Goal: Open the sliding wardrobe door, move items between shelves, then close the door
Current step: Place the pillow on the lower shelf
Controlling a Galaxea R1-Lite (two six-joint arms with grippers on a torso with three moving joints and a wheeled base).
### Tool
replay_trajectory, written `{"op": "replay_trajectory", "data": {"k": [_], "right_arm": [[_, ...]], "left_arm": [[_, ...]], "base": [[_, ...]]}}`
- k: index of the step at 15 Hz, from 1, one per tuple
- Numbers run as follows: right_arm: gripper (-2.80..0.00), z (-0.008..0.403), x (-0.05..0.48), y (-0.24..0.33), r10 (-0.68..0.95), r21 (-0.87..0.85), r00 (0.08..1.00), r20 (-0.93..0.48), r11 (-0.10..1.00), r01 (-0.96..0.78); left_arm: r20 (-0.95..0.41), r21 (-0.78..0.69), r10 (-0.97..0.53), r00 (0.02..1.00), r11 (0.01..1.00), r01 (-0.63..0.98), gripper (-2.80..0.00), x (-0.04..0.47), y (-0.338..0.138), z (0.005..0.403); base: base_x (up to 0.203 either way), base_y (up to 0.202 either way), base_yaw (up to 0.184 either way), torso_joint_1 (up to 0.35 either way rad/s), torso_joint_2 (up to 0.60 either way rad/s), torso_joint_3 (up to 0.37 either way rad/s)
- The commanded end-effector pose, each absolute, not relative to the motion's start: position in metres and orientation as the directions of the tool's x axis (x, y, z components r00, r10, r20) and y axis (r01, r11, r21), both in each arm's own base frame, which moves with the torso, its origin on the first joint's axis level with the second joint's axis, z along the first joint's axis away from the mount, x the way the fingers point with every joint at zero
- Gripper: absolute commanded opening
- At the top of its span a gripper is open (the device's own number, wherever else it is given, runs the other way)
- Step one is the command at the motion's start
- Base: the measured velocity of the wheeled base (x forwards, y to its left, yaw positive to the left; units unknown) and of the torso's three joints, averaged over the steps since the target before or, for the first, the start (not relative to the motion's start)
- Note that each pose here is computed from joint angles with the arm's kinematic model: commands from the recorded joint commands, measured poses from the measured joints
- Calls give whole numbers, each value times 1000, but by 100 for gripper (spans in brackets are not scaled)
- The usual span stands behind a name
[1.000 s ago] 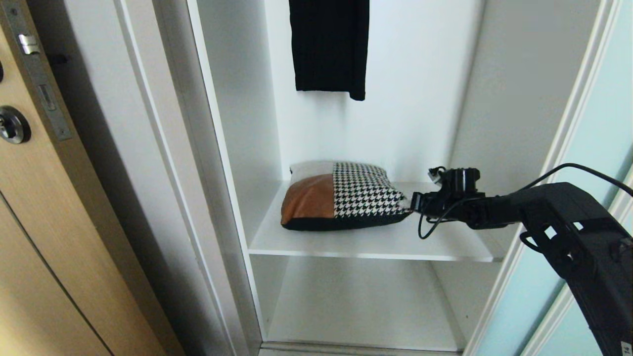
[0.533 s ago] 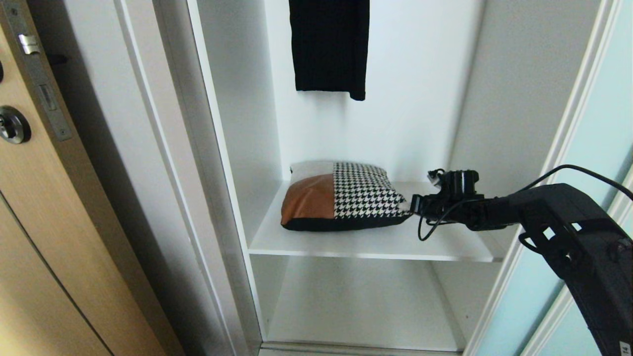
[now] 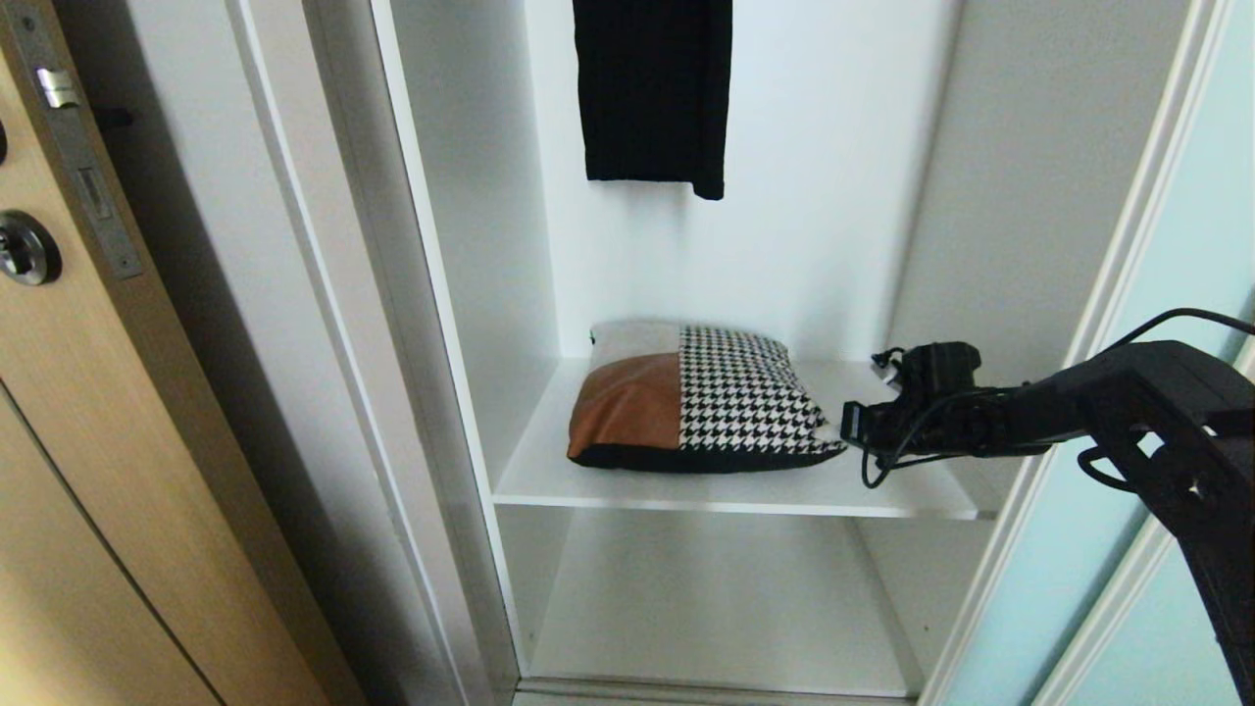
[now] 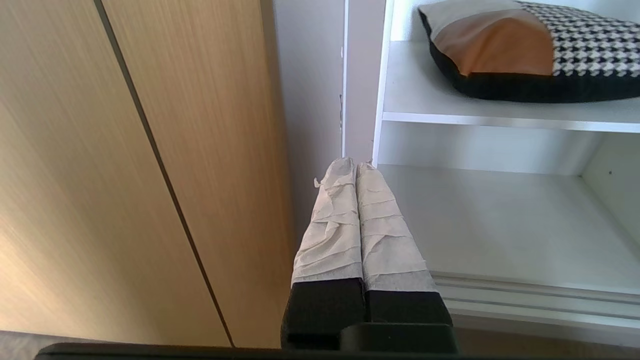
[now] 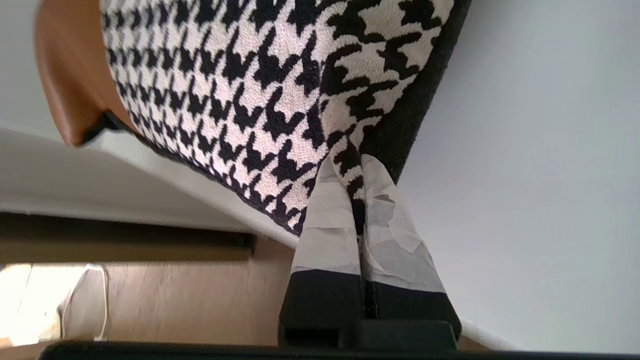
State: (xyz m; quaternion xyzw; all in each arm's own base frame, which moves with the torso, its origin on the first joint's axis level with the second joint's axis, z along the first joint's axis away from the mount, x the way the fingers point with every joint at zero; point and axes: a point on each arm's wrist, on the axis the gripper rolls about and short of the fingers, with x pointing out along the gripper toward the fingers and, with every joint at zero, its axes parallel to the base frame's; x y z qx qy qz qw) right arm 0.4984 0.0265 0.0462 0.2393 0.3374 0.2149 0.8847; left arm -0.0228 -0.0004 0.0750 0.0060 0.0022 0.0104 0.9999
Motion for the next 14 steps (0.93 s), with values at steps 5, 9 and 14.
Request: {"op": "replay_trajectory", "data": {"k": [5, 9, 14], "right_arm": [[-280, 60, 460, 0, 512, 535, 655, -555, 823, -191], [-280, 75, 443, 3, 521, 539, 645, -558, 820, -196], [-280, 83, 429, 6, 525, 547, 625, -577, 817, -182]], "left_arm": [[-8, 12, 21, 1000, 1000, -21, -280, -23, 0, 75], [-8, 12, 21, 1000, 1000, -21, -280, -23, 0, 75], [-8, 12, 21, 1000, 1000, -21, -280, -23, 0, 75]], "base": [[0, 0, 0, 0, 0, 0], [0, 0, 0, 0, 0, 0], [0, 0, 0, 0, 0, 0]]}}
